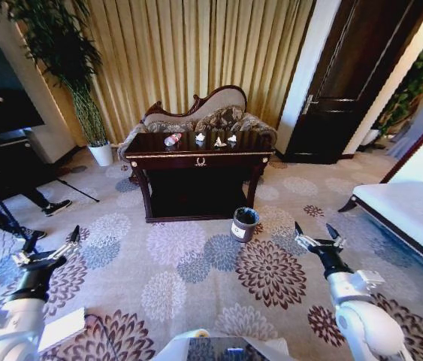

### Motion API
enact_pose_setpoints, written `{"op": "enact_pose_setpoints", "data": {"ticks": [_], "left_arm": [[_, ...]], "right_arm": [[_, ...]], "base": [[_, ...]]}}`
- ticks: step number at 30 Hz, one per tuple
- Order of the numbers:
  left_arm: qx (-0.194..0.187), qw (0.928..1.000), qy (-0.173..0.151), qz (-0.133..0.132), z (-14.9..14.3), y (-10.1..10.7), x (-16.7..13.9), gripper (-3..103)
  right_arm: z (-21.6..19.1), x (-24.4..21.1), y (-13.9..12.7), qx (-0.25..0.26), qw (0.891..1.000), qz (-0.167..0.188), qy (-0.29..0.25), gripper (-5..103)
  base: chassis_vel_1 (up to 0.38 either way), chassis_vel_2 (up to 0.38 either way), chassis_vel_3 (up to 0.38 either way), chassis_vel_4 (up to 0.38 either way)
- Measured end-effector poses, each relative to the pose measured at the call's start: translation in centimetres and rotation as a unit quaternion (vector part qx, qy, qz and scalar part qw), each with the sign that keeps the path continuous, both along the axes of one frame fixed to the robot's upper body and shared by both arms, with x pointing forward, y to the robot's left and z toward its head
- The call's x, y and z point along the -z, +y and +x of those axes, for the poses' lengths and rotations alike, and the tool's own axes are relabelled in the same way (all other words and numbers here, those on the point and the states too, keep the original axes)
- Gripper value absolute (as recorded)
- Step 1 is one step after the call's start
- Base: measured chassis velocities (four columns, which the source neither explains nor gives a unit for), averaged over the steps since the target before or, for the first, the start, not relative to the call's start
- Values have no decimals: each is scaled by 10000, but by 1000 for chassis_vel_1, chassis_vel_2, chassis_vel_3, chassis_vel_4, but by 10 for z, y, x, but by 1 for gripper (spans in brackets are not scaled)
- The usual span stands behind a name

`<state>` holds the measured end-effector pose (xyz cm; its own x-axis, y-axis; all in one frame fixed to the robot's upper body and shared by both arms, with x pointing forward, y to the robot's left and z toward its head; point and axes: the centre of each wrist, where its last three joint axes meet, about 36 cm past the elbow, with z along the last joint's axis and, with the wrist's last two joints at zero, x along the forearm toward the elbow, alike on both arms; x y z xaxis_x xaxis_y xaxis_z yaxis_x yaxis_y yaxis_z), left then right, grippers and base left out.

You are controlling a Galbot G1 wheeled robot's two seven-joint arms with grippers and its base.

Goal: Move to the front of the table and place the trash on the table into the trash bin.

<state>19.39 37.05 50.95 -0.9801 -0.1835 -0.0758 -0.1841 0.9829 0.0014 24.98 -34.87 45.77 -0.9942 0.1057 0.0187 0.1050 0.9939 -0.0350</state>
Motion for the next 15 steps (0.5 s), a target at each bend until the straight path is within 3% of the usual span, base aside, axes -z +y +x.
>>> {"op": "enact_pose_setpoints", "data": {"ticks": [6, 15], "left_arm": [[6, 10000, -51, 45, -1, 1, -1, 100], [12, 9999, -91, 61, -1, 2, -1, 100]], "right_arm": [[0, 1, 0, 1, 10000, 1, 12, 100], [0, 3, -1, 14, 10000, 3, 18, 100]], "base": [[-88, 50, 61, -46], [-193, 177, 207, -163]]}}
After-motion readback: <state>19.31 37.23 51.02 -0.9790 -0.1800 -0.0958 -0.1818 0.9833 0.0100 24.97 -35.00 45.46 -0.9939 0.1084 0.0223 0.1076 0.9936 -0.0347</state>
